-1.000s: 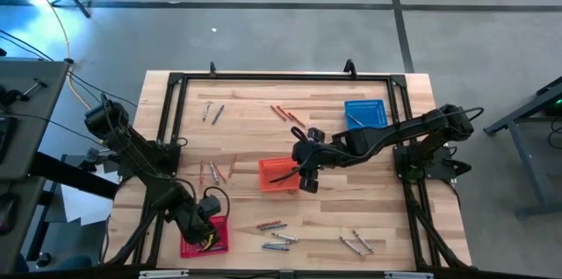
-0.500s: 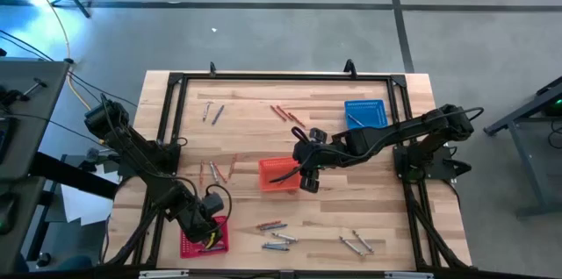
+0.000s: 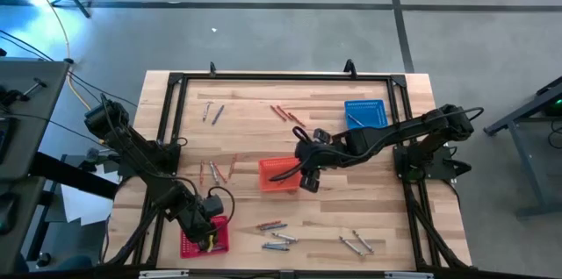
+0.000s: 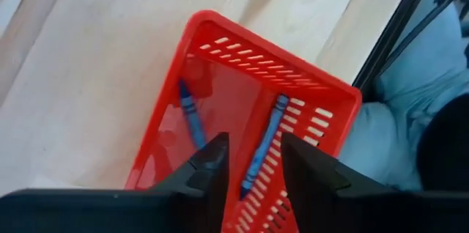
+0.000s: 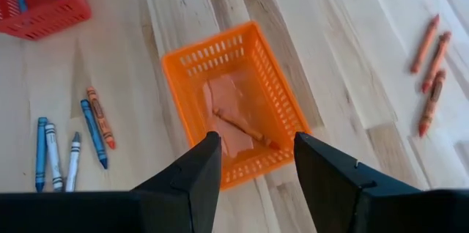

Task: Sort crayons
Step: Put the gray crayon into the blue bin

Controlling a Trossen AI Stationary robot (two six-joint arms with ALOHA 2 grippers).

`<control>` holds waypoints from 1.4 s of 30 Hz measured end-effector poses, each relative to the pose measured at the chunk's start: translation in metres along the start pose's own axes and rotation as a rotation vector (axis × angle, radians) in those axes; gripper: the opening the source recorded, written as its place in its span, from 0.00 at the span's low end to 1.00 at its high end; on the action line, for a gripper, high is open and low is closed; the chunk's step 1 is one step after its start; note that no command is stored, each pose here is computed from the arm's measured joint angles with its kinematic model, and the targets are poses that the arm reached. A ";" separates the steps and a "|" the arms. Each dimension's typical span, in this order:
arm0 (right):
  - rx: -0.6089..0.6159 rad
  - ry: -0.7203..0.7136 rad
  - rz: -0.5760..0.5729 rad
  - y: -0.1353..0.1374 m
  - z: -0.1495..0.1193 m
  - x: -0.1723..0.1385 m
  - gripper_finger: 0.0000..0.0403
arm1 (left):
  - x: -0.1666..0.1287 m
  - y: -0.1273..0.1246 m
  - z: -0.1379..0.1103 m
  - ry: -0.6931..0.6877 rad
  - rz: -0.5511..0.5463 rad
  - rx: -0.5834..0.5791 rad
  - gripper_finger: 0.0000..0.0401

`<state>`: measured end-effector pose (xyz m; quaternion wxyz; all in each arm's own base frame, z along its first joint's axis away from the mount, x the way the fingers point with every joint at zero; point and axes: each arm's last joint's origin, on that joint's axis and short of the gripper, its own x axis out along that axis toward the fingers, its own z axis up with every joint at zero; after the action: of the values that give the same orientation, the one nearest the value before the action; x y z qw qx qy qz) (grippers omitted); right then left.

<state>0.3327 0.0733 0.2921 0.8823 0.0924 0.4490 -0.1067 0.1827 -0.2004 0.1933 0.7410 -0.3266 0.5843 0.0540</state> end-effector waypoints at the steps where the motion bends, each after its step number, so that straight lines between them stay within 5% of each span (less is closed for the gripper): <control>1: 0.014 0.016 -0.004 0.000 -0.002 0.000 0.41 | 0.000 0.000 0.001 -0.002 -0.001 0.008 0.30; 15: 0.111 0.284 -0.016 0.023 -0.042 -0.012 0.41 | -0.020 -0.017 0.059 -0.242 -0.303 0.138 0.27; 24: 0.377 0.339 -0.143 0.061 -0.086 -0.032 0.41 | -0.027 -0.009 0.094 -0.532 -0.199 0.318 0.26; 32: 0.630 0.591 -0.201 0.070 -0.143 -0.015 0.41 | -0.036 -0.019 0.102 -0.779 -0.120 0.566 0.26; 42: 0.832 0.603 -0.023 0.099 -0.189 -0.002 0.41 | -0.041 -0.023 0.106 -0.902 -0.050 0.619 0.26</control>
<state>0.2120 0.2180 0.1909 0.6011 0.4574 0.6039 -0.2546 0.2683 -0.1477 0.2510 0.9805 -0.0516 0.1895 -0.0032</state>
